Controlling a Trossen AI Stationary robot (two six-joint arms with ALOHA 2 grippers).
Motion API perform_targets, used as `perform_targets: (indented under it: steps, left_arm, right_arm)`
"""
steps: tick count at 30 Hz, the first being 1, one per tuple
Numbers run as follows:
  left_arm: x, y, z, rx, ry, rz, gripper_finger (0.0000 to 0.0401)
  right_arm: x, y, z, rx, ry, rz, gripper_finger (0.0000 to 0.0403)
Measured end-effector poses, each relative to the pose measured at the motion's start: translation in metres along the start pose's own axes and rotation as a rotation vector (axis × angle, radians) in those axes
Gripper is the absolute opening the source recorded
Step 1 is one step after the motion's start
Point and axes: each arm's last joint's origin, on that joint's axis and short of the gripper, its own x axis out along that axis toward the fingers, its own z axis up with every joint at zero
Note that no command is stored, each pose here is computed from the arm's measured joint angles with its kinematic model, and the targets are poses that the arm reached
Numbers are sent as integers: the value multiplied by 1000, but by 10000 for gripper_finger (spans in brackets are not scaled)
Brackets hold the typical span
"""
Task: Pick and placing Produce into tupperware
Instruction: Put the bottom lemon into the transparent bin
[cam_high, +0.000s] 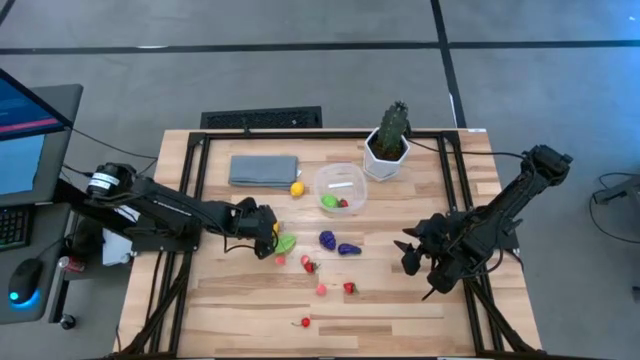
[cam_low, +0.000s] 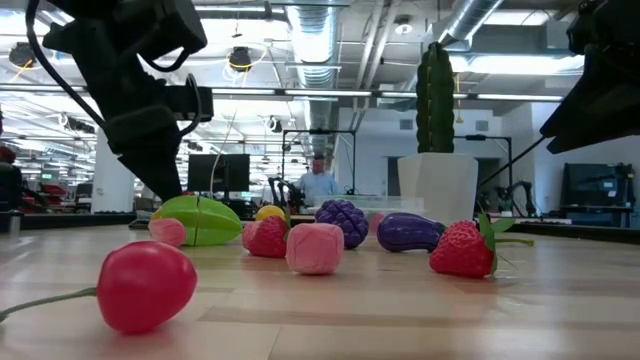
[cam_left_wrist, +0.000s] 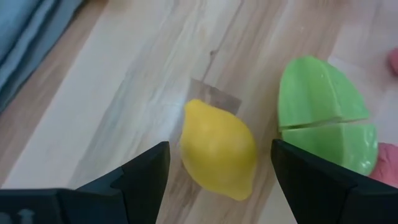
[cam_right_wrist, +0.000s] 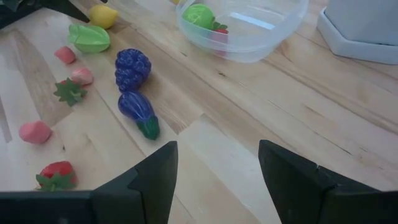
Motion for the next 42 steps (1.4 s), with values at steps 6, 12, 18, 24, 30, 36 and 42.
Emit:
perform_targets:
  steps: [6,12,18,24,30,36,42]
  left_arm:
    - [0,0,0,11,-5,7,272]
    - [2,0,-1,20,10,0,272]
    - [7,-1,-3,29,42,-5,272]
    - [7,0,-1,19,19,14,272]
    - [11,1,-2,20,46,8,272]
    - [11,1,-1,35,38,12,272]
    - [12,3,0,36,38,16,272]
  right_arm:
    - [0,0,0,2,0,1,249]
    - [0,0,0,8,0,2,249]
    - [0,0,0,13,-1,3,249]
    - [0,1,0,20,-1,7,249]
    - [0,1,0,26,-1,7,249]
    - [0,1,0,26,-1,7,249]
    - [0,1,0,26,-1,7,249]
